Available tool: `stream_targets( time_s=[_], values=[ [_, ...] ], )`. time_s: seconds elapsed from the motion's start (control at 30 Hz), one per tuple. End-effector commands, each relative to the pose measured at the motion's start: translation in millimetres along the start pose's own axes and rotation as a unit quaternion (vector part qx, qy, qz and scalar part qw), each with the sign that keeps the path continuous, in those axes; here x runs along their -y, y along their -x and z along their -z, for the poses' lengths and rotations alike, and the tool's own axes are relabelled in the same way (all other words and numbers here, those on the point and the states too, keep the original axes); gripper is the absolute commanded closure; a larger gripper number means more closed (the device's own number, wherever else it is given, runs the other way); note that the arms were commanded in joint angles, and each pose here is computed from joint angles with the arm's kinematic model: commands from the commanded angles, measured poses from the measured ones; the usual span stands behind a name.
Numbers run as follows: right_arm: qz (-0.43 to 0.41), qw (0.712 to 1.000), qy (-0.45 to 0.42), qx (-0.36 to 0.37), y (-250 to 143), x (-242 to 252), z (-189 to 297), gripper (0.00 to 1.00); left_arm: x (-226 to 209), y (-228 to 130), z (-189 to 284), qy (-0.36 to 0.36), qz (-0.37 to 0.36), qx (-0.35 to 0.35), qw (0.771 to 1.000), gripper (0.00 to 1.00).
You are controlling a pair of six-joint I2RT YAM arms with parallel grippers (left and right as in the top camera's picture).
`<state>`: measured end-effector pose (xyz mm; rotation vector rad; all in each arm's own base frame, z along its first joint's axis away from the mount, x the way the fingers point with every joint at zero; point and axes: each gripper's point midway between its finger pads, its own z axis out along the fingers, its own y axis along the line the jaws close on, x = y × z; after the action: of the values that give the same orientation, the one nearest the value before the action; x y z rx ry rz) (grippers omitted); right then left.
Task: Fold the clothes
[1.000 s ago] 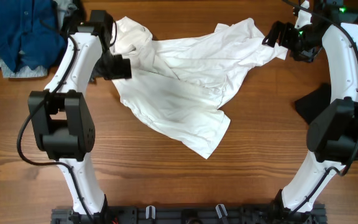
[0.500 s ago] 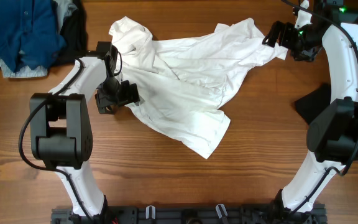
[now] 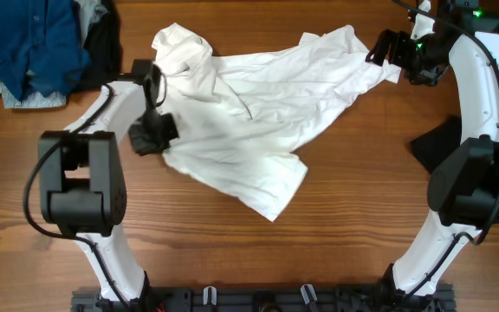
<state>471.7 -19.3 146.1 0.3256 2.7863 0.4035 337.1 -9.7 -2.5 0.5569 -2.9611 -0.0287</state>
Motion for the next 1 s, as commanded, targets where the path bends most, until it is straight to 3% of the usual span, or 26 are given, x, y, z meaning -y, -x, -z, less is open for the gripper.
stream_targets(
  time_s=[0.0, 0.1, 0.27, 0.3, 0.33, 0.37, 0.53, 0.67, 0.97],
  values=[
    [0.004, 1.000, 0.002, 0.004, 3, -4, 1, 0.00, -76, 11, 24, 0.079, 0.074, 0.039, 0.993, 0.96],
    [0.004, 1.000, 0.002, 0.003, 2, -4, 1, 0.00, -109, 20, 51, 0.089, 0.114, 0.082, 0.986, 0.96],
    [0.004, 1.000, 0.002, 0.003, 2, -4, 1, 0.00, -126, 29, 72, 0.068, 0.147, 0.123, 0.979, 0.96],
    [0.004, 1.000, 0.002, 0.003, 2, -4, 1, 0.01, -126, 30, 73, 0.068, 0.148, 0.125, 0.979, 0.79],
    [0.004, 1.000, 0.002, 0.002, 2, -4, 1, 0.00, -125, 30, 73, 0.066, 0.147, 0.125, 0.979, 0.33],
    [0.004, 1.000, 0.002, 0.001, 1, -4, 1, 0.00, -124, 30, 73, 0.063, 0.147, 0.125, 0.979, 0.00],
    [0.000, 1.000, 0.000, -0.011, -5, -4, 4, 0.00, -112, 30, 77, 0.030, 0.129, 0.115, 0.984, 0.00],
    [-0.010, 1.000, -0.002, 0.003, -8, -8, 26, 0.00, -92, 24, 108, -0.019, 0.113, 0.109, 0.988, 0.00],
    [-0.080, 0.988, -0.106, 0.075, -43, 5, 139, 0.00, -14, -23, 199, -0.101, 0.025, 0.200, 0.974, 0.00]
  ],
)
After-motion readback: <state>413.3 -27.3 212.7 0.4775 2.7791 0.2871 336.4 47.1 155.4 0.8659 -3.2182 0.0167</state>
